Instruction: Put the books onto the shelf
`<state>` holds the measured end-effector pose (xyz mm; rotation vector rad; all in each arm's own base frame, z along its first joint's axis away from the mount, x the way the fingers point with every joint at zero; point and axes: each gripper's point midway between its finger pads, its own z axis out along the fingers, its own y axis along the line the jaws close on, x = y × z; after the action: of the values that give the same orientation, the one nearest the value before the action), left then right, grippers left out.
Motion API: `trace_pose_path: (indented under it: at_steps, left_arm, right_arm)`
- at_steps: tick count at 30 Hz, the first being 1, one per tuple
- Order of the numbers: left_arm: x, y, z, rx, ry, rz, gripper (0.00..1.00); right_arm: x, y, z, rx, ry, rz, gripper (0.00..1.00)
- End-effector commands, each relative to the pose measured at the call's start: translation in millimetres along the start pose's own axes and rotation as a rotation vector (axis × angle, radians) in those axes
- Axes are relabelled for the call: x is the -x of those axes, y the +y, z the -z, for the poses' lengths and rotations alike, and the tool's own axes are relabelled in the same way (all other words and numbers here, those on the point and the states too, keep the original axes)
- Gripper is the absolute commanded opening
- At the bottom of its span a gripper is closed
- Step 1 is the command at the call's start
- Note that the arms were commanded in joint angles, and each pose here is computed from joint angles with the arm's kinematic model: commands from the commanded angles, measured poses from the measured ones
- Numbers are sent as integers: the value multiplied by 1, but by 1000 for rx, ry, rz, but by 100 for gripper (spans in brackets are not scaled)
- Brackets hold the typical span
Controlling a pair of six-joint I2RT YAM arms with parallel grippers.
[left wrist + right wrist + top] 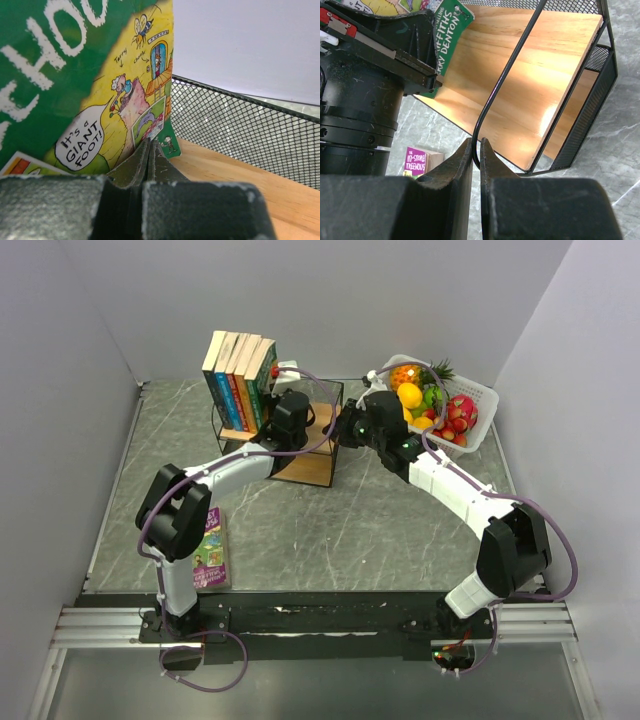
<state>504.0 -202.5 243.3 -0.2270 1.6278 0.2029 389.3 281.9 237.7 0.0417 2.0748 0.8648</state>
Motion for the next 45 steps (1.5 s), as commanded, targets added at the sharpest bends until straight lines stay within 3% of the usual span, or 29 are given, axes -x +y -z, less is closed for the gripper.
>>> trace_pose_path:
  at_steps: [1,23,36,42,45]
  left_arm:
    - [34,3,9,-24,-51,43,1]
    - [59,-22,62,-137,-80,83,1]
    - [92,2,125,-221,-50,176,1]
    - [81,30,153,-288,32,383,1]
    - [51,50,157,-297,119,515,1]
  right_arm:
    - [-54,-36,-6,-125,176,-45,0]
    - [-50,-35,-4,-125,164,-39,0]
    - [-47,-34,-4,-126,158,-37,0]
    - [-47,-32,-3,-119,159,-38,0]
    - [-47,-31,-3,-115,158,-38,0]
